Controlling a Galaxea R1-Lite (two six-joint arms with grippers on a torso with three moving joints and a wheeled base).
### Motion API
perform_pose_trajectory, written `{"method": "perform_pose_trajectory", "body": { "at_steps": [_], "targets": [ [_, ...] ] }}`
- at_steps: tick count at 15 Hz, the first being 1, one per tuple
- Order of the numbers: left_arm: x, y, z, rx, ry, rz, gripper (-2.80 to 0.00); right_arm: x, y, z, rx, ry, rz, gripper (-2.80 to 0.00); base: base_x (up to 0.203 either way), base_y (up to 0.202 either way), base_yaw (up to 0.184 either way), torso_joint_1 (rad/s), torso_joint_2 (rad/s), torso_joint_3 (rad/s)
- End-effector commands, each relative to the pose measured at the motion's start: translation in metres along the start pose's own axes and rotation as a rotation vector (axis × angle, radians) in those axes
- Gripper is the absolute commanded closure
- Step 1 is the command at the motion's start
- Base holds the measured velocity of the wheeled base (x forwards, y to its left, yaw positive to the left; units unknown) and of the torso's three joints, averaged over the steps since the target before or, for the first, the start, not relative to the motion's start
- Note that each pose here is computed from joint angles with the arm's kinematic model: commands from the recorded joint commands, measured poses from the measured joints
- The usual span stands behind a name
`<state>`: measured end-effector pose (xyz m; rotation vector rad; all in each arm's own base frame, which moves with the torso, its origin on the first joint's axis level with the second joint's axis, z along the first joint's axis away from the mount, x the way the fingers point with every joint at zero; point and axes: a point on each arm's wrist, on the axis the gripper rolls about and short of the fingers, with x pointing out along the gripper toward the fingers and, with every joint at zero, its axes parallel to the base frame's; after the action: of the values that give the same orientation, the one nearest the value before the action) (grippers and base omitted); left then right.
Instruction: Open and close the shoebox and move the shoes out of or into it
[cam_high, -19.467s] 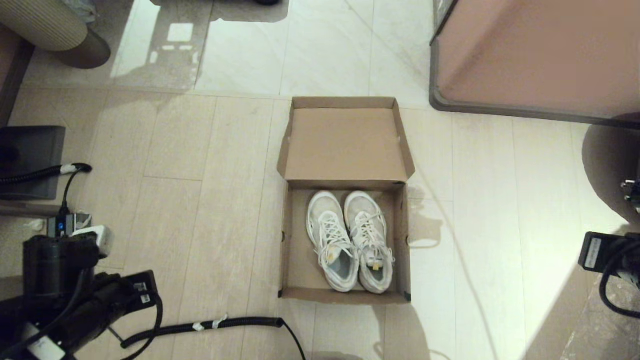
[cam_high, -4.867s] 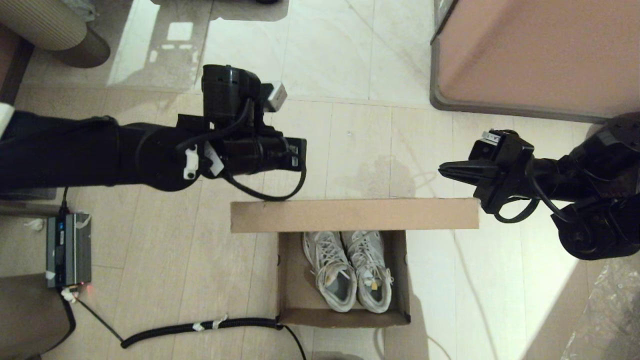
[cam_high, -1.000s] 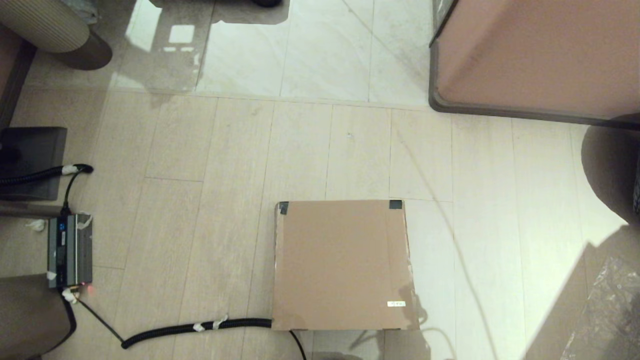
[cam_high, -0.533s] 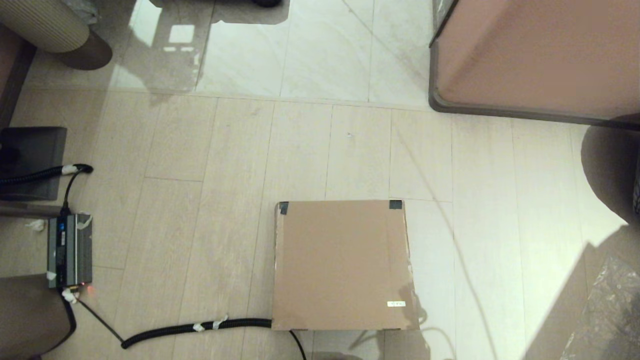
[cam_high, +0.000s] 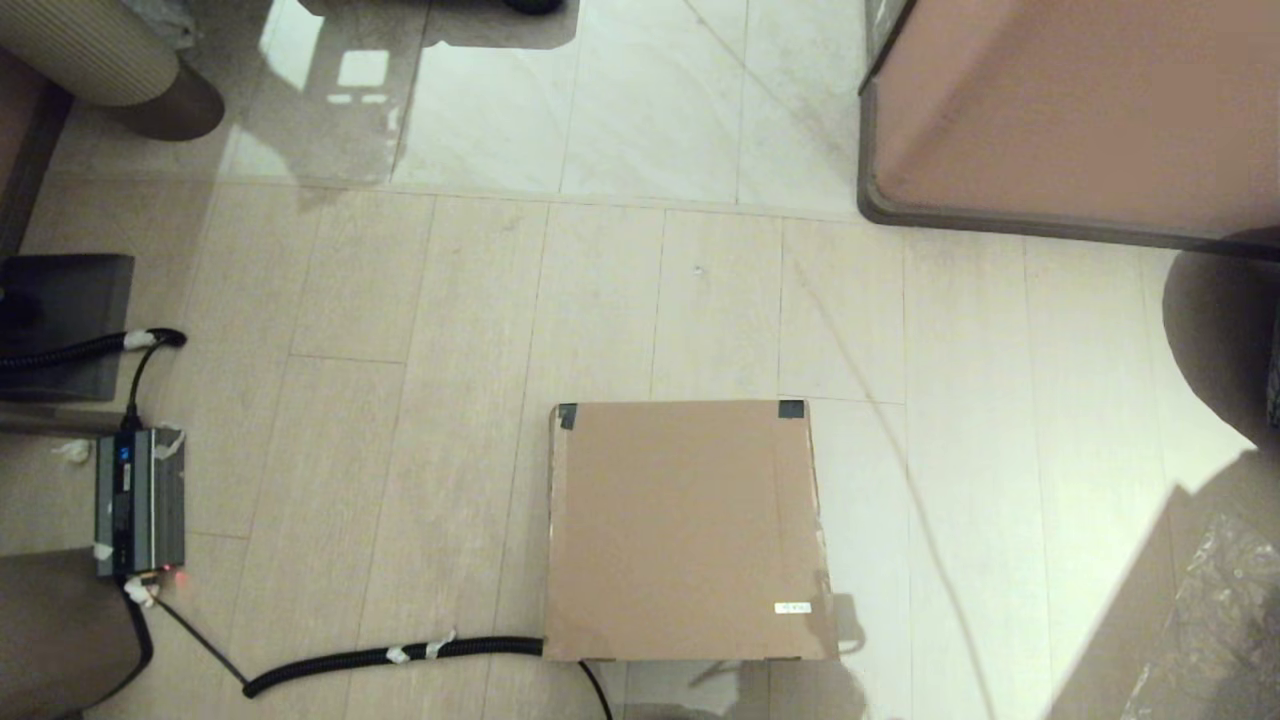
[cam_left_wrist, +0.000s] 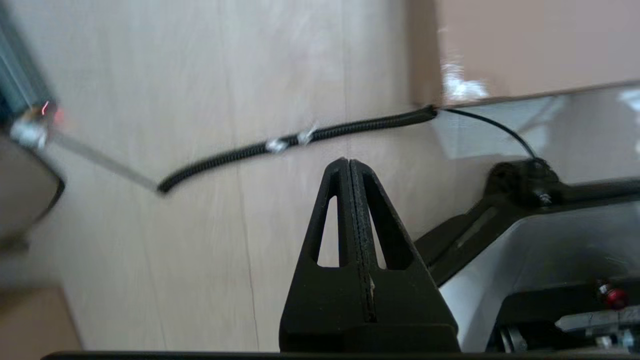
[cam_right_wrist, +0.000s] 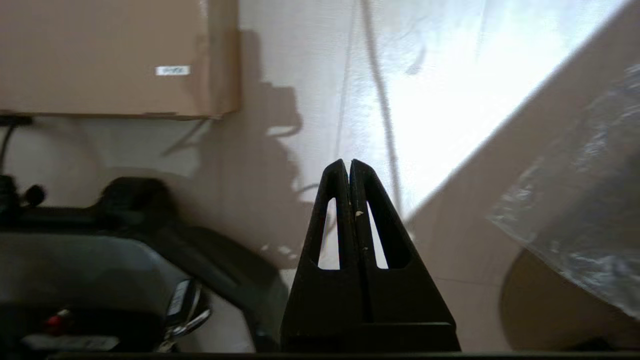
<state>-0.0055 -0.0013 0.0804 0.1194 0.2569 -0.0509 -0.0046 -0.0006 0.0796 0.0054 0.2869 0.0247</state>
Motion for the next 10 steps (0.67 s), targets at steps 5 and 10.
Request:
{"method": "perform_pose_trajectory", "body": {
  "at_steps": [5, 10],
  "targets": [
    [-0.0159, -0.0005, -0.0094, -0.022, -0.250, 0.045, 0.00, -0.0168, 0.0005, -0.0095, -0.017, -0.270, -0.023, 0.00, 0.000, 0.000, 0.000, 0.000, 0.00, 0.000],
    [-0.0160, -0.0002, -0.0087, -0.109, -0.260, 0.045, 0.00, -0.0163, 0.0006, -0.0086, -0.026, -0.290, -0.023, 0.00, 0.000, 0.000, 0.000, 0.000, 0.00, 0.000]
  ]
}}
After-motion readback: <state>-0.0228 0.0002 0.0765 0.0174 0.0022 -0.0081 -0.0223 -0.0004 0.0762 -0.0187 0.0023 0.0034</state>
